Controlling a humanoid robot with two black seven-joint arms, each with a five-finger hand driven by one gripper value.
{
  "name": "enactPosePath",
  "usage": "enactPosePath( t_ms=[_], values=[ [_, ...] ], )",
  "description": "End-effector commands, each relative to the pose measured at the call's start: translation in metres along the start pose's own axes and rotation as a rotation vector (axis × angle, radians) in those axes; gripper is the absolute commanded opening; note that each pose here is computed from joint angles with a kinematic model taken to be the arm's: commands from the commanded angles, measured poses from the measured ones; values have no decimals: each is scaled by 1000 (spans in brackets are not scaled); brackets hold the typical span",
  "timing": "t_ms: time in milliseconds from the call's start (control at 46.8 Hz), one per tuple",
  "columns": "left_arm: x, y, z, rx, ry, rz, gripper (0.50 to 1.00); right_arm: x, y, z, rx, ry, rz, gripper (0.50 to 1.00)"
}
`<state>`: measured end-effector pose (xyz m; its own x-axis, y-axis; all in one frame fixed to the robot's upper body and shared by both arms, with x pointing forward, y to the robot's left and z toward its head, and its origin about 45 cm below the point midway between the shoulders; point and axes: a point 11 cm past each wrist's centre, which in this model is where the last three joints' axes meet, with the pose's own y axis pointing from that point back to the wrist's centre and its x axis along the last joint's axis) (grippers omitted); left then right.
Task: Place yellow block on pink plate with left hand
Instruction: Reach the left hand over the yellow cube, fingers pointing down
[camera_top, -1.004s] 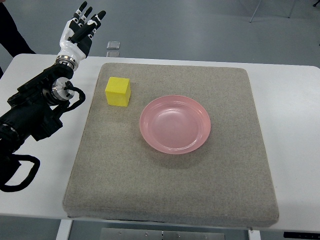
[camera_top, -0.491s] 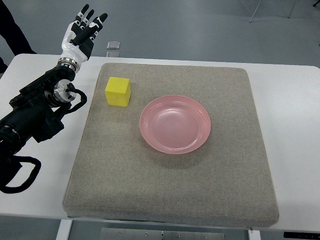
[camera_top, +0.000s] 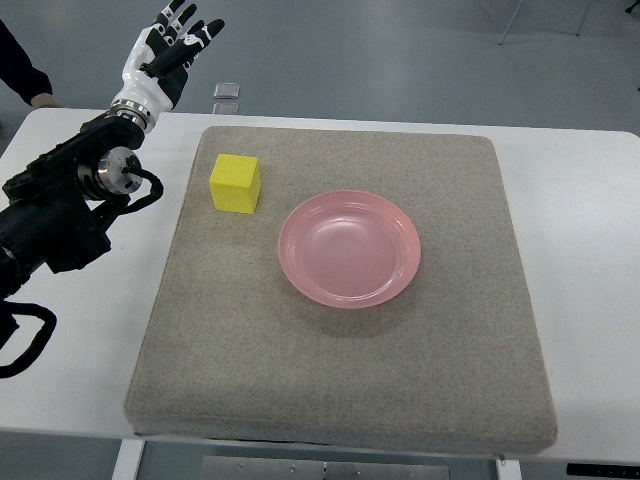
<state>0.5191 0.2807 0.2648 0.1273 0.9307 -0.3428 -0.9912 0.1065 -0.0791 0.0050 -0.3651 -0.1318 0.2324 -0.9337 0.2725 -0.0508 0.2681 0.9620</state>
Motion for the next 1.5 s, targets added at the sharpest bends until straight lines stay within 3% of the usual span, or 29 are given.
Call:
enactPosePath(
  t_ms=[0, 128, 299, 491, 662, 940, 1303, 1474],
  values=[
    [-4, 2, -8, 37, -64, -31, 992, 0, 0, 0, 0, 0, -1, 924],
    [-8, -2, 0, 72, -206, -99, 992, 0, 0, 0, 0, 0, -1, 924],
    [-5, -9, 49, 42, -357, -157, 992, 0, 0, 0, 0, 0, 0, 924],
    [-26, -14, 56, 102, -658, -296, 992, 0, 0, 0, 0, 0, -1, 924],
    [-35, -15, 54, 139, -848, -395, 992, 0, 0, 0, 0, 0, 0, 924],
    [-33, -2, 26, 289, -1274, -617, 992, 0, 0, 0, 0, 0, 0, 924],
    [-34, 5, 15, 333, -1586, -783, 990, 0, 0, 0, 0, 0, 0, 924],
    [-52, 12, 6, 308, -1585, -888, 990, 0, 0, 0, 0, 0, -1, 924]
  ],
)
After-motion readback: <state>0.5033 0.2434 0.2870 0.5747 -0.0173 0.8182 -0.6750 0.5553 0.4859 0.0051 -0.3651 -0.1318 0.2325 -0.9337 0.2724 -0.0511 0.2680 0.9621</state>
